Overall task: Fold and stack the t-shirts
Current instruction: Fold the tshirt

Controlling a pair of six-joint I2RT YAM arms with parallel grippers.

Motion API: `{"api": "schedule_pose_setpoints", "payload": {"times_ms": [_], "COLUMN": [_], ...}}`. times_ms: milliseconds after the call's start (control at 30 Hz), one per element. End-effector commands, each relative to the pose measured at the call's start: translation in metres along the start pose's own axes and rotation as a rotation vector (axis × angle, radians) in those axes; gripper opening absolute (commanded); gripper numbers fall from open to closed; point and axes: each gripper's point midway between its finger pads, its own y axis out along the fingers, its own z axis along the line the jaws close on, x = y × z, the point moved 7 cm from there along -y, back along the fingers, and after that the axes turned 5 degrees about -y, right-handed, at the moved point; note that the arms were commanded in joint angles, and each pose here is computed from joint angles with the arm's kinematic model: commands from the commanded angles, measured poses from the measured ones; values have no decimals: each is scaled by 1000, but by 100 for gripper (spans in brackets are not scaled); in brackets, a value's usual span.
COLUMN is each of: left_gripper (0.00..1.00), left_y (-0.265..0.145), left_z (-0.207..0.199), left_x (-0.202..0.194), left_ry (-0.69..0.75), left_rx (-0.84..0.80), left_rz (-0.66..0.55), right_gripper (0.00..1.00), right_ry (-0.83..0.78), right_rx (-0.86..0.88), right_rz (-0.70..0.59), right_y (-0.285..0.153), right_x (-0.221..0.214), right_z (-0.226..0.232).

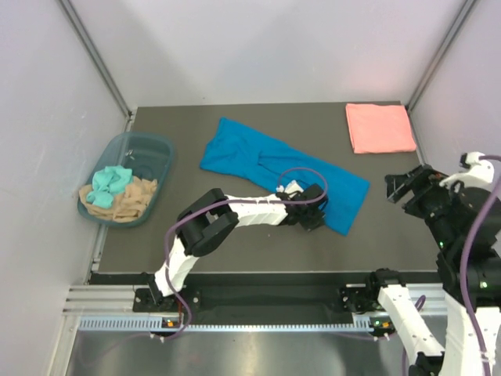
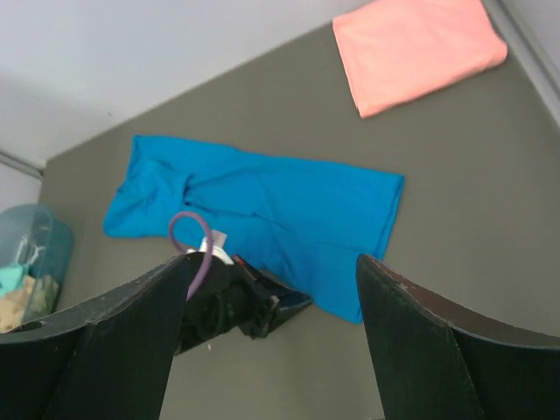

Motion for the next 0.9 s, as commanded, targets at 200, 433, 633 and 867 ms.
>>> {"api": "schedule_pose_setpoints", "payload": {"times_ms": [200,433,633,867], "left_gripper": [0,0,0,56], "left_y": [-43,-68,-91,-110], "left_z": [78,105,143,120], "left_x": [-15,-25,-15,-15], "left_ry": [97,131,127,243], "left_rx": [137,155,192,177], "left_rz": [9,28,-8,-1], "right_gripper": [76,76,75,75], "right_ry": [-14,-15,-15,-18], "right_rx": [-21,-42,19,45], "right_rz": [102,175,257,276], "right_y": [31,52,70,75], "right_x": [-11,-28,-49,-60], "right_z": [-1,-6,-4,-4]}}
